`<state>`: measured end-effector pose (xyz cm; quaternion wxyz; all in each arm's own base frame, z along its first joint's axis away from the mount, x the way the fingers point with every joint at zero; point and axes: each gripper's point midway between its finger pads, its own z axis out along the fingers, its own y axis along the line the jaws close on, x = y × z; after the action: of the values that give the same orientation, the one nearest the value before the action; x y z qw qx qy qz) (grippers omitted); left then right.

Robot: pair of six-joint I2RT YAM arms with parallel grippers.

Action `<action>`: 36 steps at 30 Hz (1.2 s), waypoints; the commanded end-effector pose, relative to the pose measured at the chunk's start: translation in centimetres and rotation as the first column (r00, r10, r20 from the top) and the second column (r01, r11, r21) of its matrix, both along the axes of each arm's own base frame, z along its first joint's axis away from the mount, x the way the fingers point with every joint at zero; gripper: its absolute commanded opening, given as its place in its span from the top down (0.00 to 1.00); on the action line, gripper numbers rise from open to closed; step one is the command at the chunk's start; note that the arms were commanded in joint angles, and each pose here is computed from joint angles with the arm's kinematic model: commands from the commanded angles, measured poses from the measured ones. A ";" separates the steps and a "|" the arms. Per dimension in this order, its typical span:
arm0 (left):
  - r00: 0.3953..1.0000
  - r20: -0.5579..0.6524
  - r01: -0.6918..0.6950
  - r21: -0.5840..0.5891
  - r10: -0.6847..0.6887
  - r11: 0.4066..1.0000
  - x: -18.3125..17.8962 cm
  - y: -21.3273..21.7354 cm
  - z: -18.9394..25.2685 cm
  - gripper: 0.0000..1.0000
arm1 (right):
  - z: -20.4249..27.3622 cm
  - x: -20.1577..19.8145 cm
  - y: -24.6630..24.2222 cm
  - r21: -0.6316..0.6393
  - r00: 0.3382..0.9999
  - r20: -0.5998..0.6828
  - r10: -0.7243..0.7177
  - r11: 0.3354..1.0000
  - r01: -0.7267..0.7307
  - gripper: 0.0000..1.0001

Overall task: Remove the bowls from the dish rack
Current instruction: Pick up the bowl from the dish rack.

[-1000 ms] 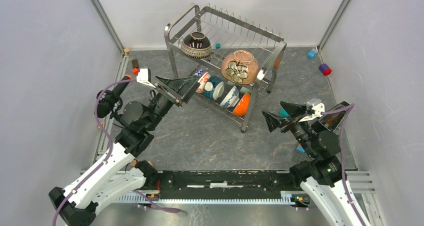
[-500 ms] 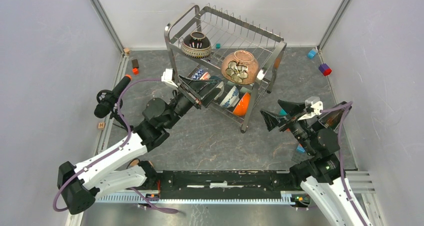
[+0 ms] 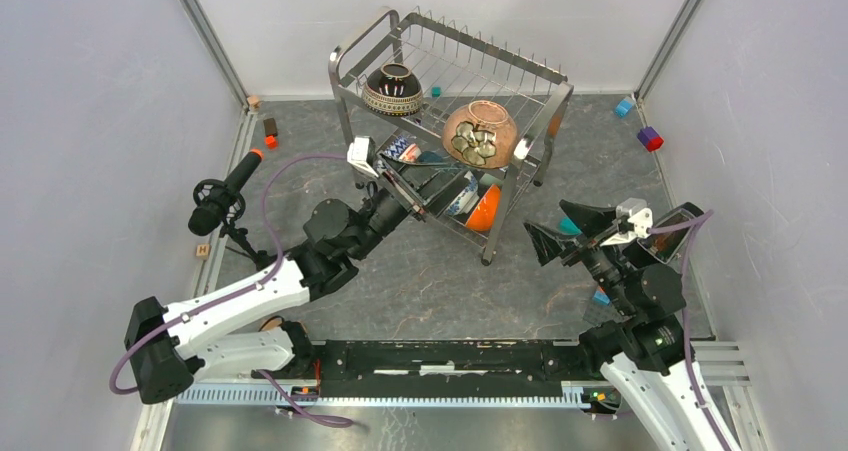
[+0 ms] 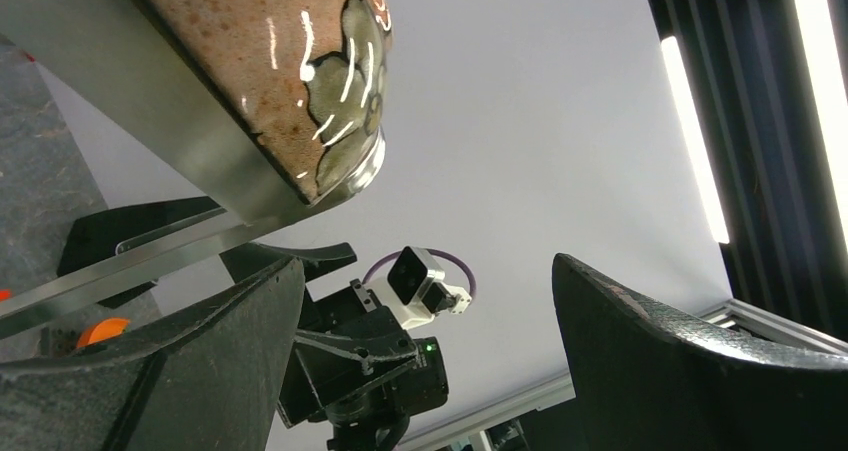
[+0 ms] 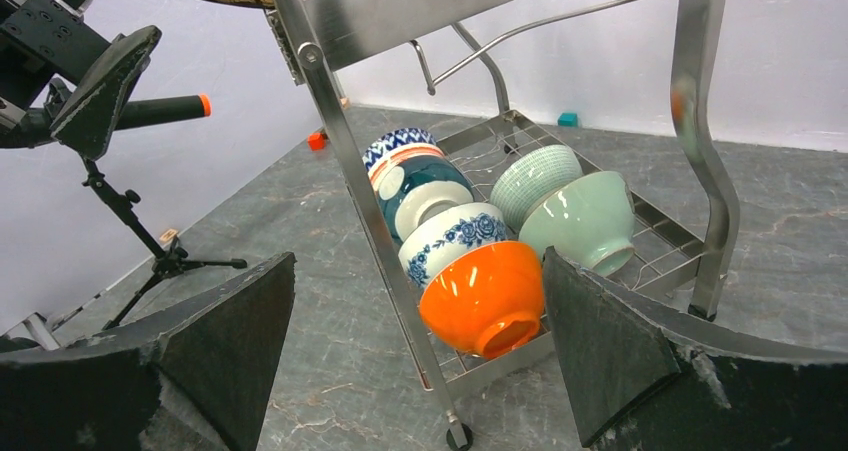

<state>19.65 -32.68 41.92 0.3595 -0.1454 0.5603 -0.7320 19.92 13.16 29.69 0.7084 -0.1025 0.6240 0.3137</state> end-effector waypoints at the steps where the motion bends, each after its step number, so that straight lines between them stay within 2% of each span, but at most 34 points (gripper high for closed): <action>1: 0.994 0.098 -0.042 -0.096 0.052 0.994 -0.2 0.4 4.1 0.00 | 0.5 -0.4 0.0 0.013 1.000 0.026 0.007 1.000 -0.007 0.02; 8: 0.995 0.093 -0.024 -0.102 0.034 0.995 0.2 -1.4 3.9 0.02 | 0.2 -0.2 0.4 0.026 1.000 0.023 0.021 0.999 -0.021 0.02; 20: 0.983 0.086 -0.155 -0.063 0.160 0.986 2.0 -0.4 3.0 0.07 | 0.5 -0.3 0.4 0.027 0.999 0.039 0.026 0.999 -0.027 0.02; 36: 0.973 0.090 -0.208 -0.046 0.212 0.977 4.0 -1.0 2.0 0.20 | 0.3 -0.2 0.5 0.012 0.999 0.035 0.025 1.000 -0.026 0.02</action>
<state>22.97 -34.64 41.19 0.4233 -0.1724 0.5496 -0.6993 19.82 13.51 29.33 0.7087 -0.1042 0.6186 0.3228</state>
